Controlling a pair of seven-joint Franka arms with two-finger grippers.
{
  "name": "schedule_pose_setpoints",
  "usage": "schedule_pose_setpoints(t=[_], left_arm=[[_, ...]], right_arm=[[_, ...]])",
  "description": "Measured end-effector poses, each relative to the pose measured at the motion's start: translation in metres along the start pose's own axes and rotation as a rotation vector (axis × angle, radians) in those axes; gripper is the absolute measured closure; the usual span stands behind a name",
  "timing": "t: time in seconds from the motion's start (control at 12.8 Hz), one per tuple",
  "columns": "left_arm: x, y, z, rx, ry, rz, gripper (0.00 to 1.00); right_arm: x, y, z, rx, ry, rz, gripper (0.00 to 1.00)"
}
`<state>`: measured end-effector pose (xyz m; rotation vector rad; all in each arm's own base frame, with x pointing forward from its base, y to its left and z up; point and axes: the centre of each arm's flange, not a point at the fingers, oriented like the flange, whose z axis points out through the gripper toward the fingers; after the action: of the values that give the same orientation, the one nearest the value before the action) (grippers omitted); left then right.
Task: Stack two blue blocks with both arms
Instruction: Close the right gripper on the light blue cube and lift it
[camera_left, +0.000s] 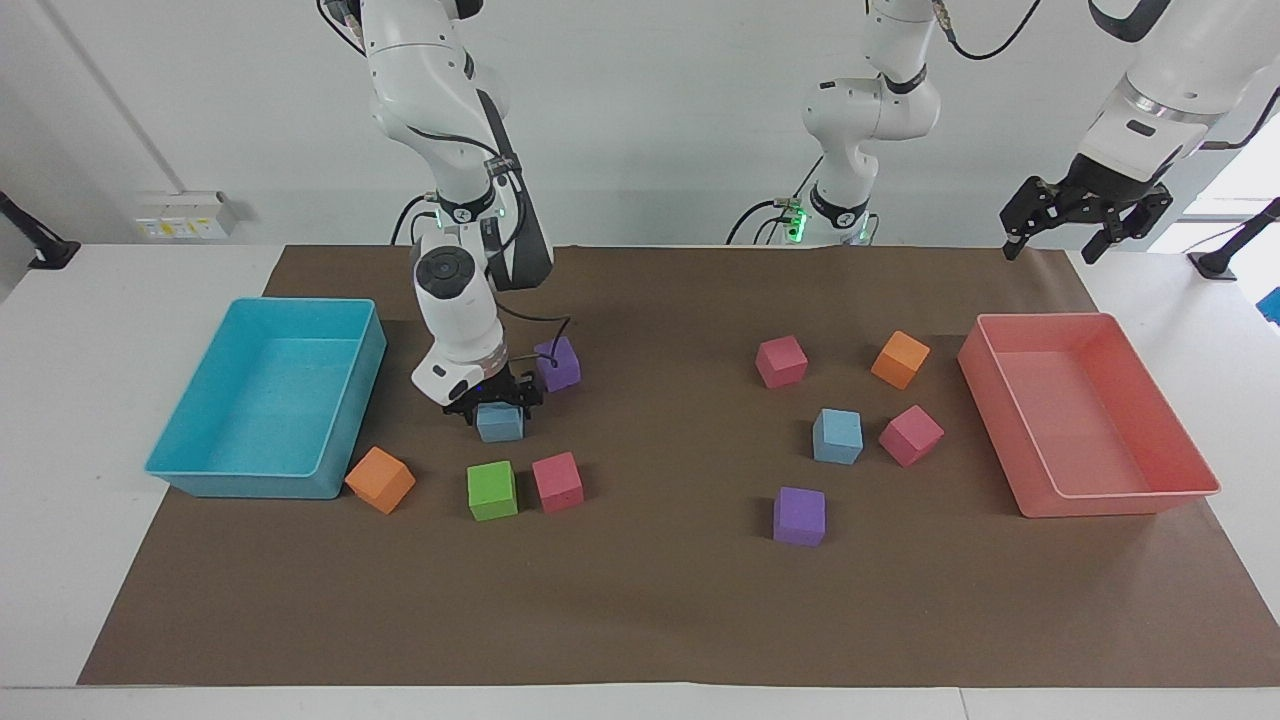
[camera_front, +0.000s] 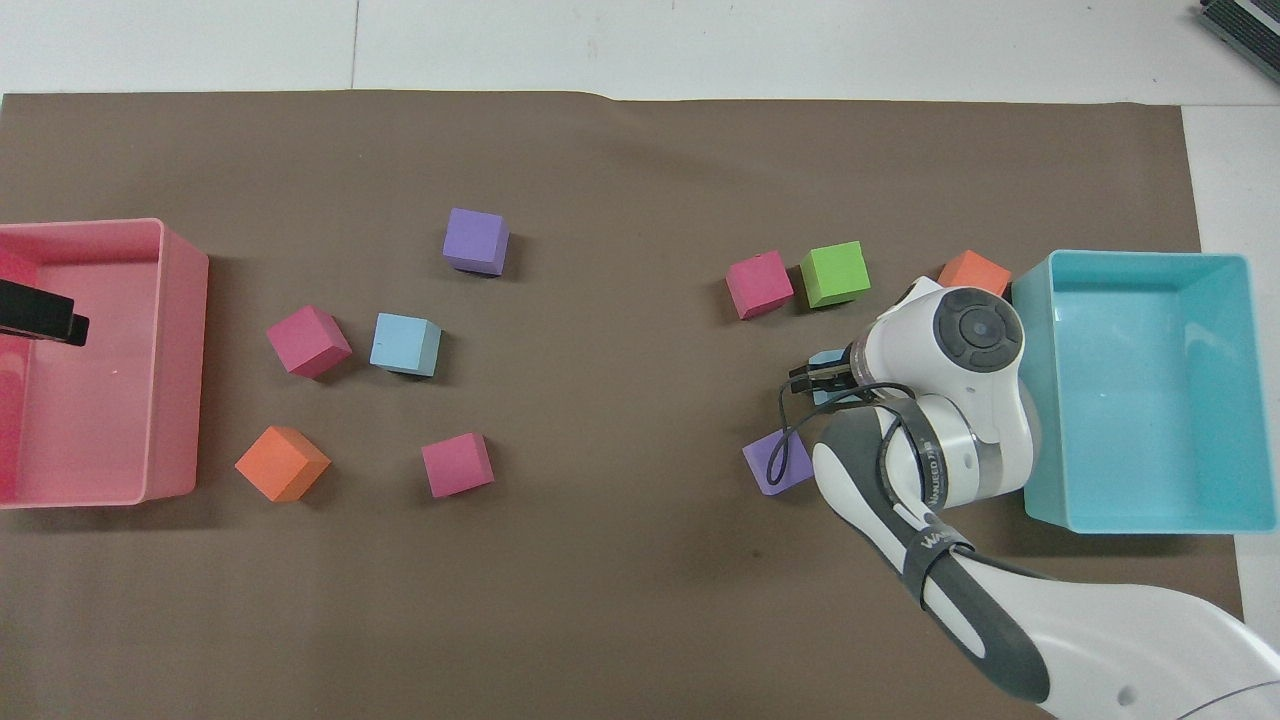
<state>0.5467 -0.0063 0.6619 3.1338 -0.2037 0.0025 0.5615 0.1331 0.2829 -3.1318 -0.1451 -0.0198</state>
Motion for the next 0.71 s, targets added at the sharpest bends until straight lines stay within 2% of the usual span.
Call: schedule_pose_setpoints(t=[0.08,0.16,0.31,0.39,0.71], left_arm=[[0.0000,0.0000,0.0000,0.000,0.000,0.000,0.00],[0.0000,0.0000,0.0000,0.000,0.000,0.000,0.00],[0.0000,0.0000,0.0000,0.000,0.000,0.000,0.00],[0.0000,0.0000,0.0000,0.000,0.000,0.000,0.00],[0.0000,0.0000,0.0000,0.000,0.000,0.000,0.00]], right_arm=[[0.0000,0.0002,0.0000,0.000,0.000,0.000,0.00],[0.0000,0.0002,-0.0001,0.000,0.000,0.000,0.09],[0.0004,-0.0001,-0.0015,0.001,0.003,0.000,0.33],[0.0005,0.0001,-0.0016,0.001,0.003,0.000,0.36],[0.0054,-0.0008,-0.0083,0.003,0.015,0.000,0.36]])
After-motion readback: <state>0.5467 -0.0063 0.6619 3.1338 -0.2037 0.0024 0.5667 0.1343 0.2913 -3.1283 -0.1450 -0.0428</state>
